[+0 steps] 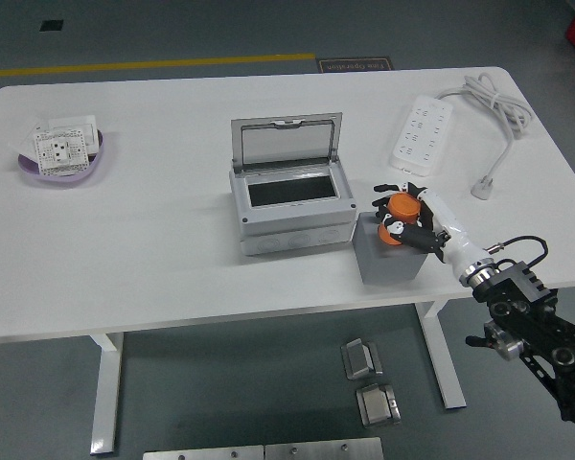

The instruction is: Pick up the cylinder from the cube,place it in the box,flap close box

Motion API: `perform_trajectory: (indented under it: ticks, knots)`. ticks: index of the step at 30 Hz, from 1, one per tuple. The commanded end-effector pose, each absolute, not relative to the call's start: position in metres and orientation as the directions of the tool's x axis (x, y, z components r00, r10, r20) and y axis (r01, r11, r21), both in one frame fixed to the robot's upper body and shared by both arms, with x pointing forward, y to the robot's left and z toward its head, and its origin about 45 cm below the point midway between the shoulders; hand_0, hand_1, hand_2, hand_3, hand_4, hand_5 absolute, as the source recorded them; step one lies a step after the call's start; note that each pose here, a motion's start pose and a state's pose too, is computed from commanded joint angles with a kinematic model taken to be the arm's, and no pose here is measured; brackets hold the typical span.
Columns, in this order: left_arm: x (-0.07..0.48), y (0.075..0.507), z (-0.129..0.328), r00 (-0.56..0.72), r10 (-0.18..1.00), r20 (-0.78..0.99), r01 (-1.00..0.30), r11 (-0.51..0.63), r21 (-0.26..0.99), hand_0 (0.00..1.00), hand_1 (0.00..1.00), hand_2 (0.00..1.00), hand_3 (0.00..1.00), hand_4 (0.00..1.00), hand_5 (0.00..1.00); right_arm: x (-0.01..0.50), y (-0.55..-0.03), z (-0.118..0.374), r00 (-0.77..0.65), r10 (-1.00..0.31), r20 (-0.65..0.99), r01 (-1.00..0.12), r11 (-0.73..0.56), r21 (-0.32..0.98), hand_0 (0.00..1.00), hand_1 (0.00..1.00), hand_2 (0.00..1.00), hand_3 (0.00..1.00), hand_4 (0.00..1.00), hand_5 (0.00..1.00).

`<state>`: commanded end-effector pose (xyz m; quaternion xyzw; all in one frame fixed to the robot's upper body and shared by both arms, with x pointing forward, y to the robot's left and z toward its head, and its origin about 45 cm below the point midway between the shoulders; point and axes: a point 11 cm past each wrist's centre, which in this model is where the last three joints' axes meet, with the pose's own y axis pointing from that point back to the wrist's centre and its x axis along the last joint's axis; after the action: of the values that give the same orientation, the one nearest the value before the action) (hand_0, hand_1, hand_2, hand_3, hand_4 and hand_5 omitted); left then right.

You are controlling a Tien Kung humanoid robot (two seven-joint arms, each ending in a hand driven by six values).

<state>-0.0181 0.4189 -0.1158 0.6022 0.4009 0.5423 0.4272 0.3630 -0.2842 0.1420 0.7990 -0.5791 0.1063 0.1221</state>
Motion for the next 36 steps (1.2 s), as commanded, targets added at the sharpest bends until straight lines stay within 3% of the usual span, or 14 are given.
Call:
perform_trajectory:
  ticks: [14,25,26,31,32,36]
  knots:
    - [-0.017,0.42,-0.116,0.09,0.947,0.309,0.014,-0.312,0.95,0.714,0.656,0.53,0.615,0.643,0.287,0.38,-0.271,0.169,0.316,-0.86,0.4,-0.939,-0.345,-0.001,0.556,0.328,0.313,0.219,0.002,0.002]
    - [-0.017,0.426,-0.114,0.093,0.943,0.32,0.015,-0.323,0.946,0.714,0.656,0.53,0.615,0.643,0.287,0.414,-0.219,0.194,0.392,-0.664,0.636,-0.867,-0.498,0.015,0.559,0.332,0.316,0.218,0.002,0.002]
    - [-0.017,0.426,-0.113,0.094,0.942,0.322,0.015,-0.324,0.946,0.714,0.656,0.53,0.614,0.643,0.287,0.418,-0.213,0.196,0.4,-0.641,0.655,-0.859,-0.512,0.023,0.275,0.252,0.324,0.223,0.002,0.002]
    - [-0.017,0.43,-0.112,0.098,0.94,0.327,0.017,-0.331,0.944,0.714,0.656,0.53,0.614,0.643,0.287,0.434,-0.187,0.2,0.421,-0.553,0.719,-0.829,-0.556,0.058,0.275,0.252,0.324,0.223,0.002,0.002]
    - [-0.017,0.431,-0.112,0.099,0.939,0.329,0.017,-0.332,0.943,0.713,0.655,0.53,0.614,0.642,0.285,0.438,-0.182,0.202,0.421,-0.535,0.733,-0.825,-0.562,0.063,0.154,0.217,0.329,0.225,0.002,0.002]
    - [-0.015,0.434,-0.111,0.101,0.938,0.333,0.014,-0.336,0.942,0.713,0.655,0.53,0.614,0.642,0.285,0.451,-0.17,0.21,0.415,-0.472,0.778,-0.81,-0.582,0.079,0.154,0.217,0.329,0.225,0.002,0.002]
